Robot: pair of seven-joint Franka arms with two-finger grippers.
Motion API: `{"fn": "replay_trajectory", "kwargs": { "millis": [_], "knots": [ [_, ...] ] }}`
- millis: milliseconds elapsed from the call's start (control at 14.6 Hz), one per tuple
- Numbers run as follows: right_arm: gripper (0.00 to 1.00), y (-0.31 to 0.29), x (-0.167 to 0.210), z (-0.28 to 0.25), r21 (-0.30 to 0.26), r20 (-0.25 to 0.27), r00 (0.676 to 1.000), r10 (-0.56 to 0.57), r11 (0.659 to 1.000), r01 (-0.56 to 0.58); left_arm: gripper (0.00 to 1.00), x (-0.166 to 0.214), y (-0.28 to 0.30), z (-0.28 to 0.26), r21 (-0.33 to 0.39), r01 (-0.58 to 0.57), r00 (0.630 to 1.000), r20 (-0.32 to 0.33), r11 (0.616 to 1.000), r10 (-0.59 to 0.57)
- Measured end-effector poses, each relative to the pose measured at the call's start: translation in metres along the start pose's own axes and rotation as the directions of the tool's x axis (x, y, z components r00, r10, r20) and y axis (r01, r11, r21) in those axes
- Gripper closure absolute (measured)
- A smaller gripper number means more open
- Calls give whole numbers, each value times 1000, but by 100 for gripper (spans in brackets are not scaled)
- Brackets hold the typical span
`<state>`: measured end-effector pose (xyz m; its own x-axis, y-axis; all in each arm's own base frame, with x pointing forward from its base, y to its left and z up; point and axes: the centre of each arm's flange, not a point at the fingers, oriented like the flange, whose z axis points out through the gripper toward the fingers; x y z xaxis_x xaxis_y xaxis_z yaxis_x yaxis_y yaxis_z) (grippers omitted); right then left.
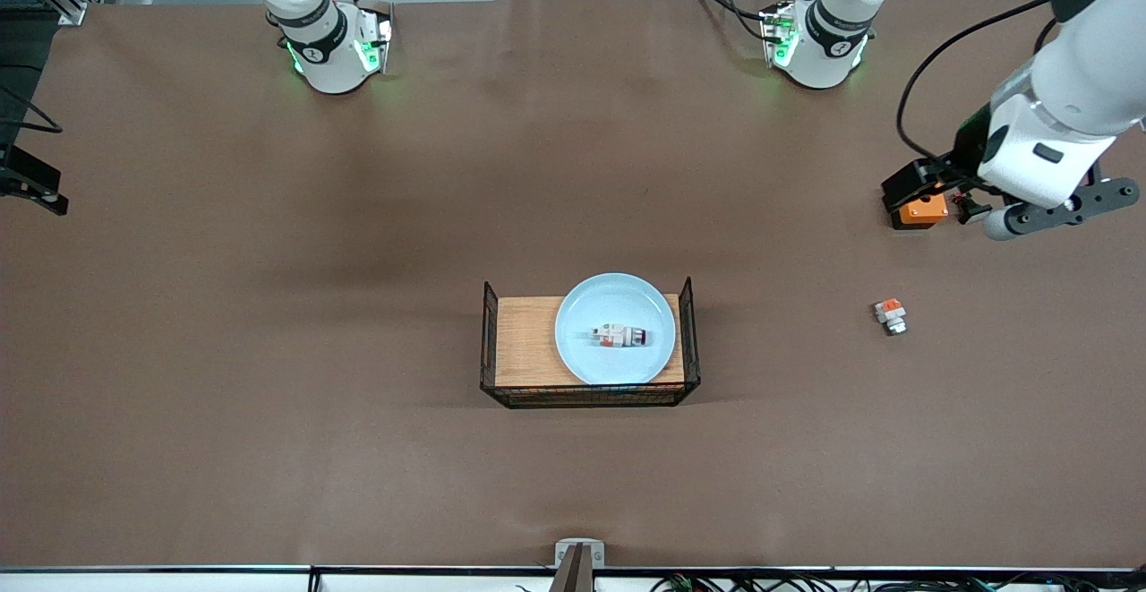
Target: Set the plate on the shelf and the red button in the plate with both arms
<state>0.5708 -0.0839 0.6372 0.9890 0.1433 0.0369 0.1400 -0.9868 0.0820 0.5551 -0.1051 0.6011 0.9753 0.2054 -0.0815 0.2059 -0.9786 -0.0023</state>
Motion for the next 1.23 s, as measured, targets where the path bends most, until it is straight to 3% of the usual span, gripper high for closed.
{"fn": "replay_trajectory", "kwargs": {
  "millis": [343, 822, 1234],
  "knots": [
    [0, -6, 2, 0, 1, -1, 982, 188, 982, -188, 0, 0, -60, 3, -7, -134, 991, -22, 991, 134],
    [0, -9, 8, 9, 2, 7, 982, 187, 982, -187, 0, 5, -58, -31, -22, -159, 978, -142, 987, 155],
    [0, -14, 11, 8, 3, -1, 984, 176, 984, -176, 0, 22, -54, -39, -29, -161, 974, -167, 986, 154]
  ]
}}
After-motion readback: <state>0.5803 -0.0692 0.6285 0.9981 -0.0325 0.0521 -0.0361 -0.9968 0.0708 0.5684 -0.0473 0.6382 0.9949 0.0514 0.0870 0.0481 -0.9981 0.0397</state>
